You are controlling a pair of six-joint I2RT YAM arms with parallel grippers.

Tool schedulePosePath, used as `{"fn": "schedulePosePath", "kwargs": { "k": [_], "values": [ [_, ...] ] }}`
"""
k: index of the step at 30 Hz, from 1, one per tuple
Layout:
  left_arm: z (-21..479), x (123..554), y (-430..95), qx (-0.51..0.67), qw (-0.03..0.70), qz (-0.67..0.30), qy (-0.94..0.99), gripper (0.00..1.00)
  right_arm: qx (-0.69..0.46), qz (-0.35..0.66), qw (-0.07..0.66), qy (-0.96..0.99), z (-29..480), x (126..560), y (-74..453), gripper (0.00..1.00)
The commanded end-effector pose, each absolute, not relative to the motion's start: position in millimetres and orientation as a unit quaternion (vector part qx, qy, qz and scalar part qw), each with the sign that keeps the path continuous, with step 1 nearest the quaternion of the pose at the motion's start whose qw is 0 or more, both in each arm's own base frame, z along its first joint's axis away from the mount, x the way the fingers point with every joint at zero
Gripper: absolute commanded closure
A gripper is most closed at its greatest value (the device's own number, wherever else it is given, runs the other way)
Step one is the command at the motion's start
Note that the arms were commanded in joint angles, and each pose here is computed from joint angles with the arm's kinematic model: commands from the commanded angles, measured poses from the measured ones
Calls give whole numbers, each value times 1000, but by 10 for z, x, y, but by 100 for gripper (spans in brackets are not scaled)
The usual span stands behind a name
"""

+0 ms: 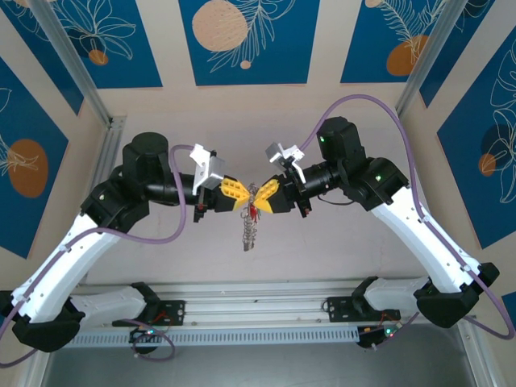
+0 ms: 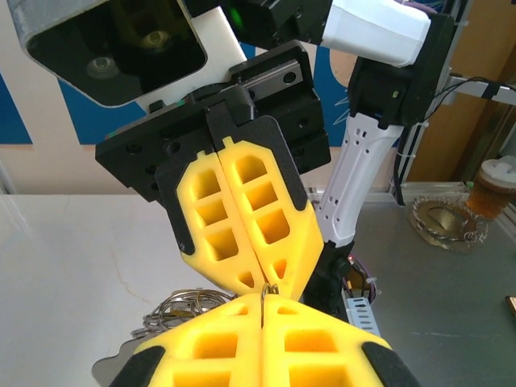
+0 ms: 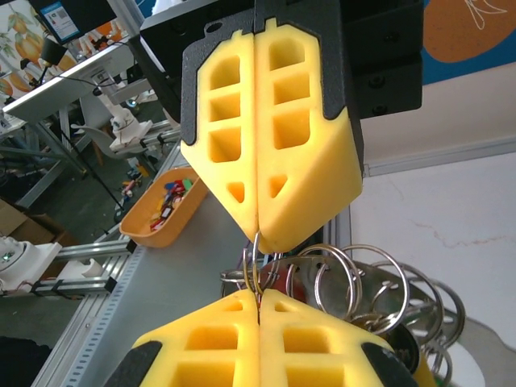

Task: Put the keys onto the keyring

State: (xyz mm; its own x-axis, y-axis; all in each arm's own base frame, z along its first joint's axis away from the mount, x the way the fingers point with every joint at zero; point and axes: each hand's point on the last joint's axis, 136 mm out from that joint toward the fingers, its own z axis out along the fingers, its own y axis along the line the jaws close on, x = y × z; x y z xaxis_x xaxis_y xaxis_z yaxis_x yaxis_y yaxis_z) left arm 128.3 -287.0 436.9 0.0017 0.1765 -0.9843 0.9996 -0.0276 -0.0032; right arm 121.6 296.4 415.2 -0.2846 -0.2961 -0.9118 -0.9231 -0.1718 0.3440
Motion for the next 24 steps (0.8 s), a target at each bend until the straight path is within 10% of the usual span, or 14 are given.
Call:
{"fn": "schedulePosePath", "kwargs": {
  "k": [1, 24],
  "values": [
    [4618, 1215, -2837, 551, 485, -466, 495, 100, -533, 573, 264, 563, 4174, 1070, 2907, 95],
    [4691, 1204, -2837, 549, 492, -475, 479, 100, -519, 569, 287, 570, 4239, 1178, 2853, 78]
  ]
}}
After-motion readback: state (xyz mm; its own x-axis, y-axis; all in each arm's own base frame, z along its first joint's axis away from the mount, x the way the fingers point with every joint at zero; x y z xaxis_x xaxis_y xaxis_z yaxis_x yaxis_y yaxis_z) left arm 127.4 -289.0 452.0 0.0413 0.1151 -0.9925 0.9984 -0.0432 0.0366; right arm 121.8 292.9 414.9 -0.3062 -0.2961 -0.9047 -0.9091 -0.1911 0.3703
